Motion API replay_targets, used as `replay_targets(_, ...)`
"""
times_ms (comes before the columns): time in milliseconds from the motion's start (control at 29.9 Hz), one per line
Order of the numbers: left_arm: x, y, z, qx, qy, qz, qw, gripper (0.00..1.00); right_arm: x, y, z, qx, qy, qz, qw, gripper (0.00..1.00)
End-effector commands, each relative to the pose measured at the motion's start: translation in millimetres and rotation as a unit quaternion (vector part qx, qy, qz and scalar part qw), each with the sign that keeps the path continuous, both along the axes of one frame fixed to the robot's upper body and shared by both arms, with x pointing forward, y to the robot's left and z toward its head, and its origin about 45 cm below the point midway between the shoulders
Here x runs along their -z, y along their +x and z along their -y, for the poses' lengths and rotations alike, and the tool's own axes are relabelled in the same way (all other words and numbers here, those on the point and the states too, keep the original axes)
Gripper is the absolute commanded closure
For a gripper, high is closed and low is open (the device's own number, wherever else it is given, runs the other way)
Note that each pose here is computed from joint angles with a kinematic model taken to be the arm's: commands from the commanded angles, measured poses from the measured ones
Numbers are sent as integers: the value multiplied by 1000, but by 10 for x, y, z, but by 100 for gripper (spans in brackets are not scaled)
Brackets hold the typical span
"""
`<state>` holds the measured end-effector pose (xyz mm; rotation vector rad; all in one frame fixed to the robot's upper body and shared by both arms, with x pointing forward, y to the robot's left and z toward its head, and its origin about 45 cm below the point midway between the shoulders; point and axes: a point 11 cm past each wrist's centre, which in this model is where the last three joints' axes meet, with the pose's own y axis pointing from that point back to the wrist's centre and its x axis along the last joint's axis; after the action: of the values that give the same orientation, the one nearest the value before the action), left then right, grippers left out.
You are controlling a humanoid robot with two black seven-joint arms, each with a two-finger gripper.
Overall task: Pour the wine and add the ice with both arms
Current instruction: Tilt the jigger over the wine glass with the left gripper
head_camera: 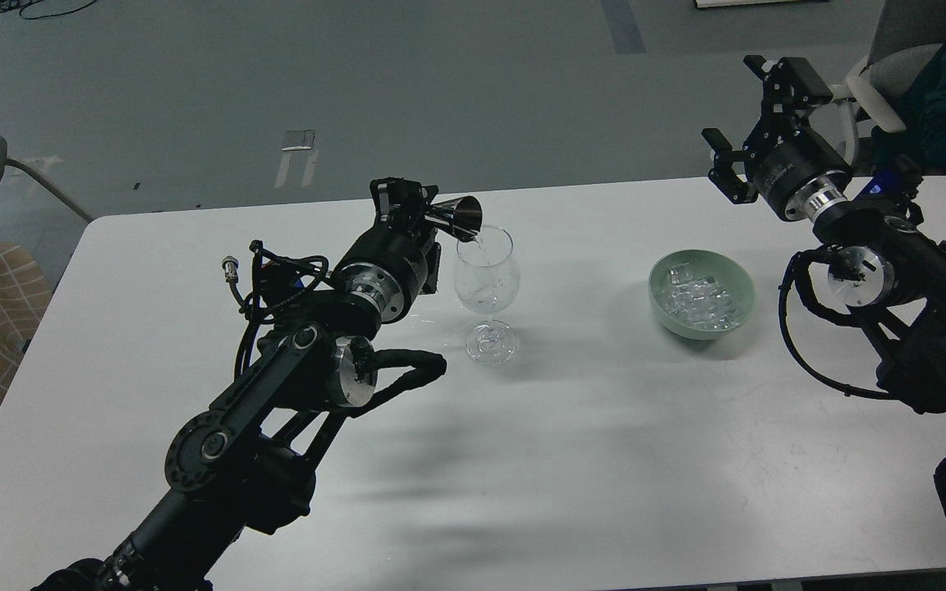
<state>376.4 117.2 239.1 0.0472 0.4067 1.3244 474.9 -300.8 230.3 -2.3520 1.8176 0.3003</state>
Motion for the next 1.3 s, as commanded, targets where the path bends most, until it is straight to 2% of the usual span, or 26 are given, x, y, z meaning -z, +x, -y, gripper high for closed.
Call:
replay_targets(0,-12,7,-5,-2,4,7,1000,100,0,0,0,0,0,0,1000,0)
replay_targets(502,-138,53,-43,-14,67,68,995,100,0,0,0,0,0,0,1000,0)
replay_targets(836,-139,-12,84,5,119,108,987,100,0,0,0,0,0,0,1000,0)
replay_targets(1271,-186,-70,135,7,201,193,960,100,0,0,0,0,0,0,1000,0)
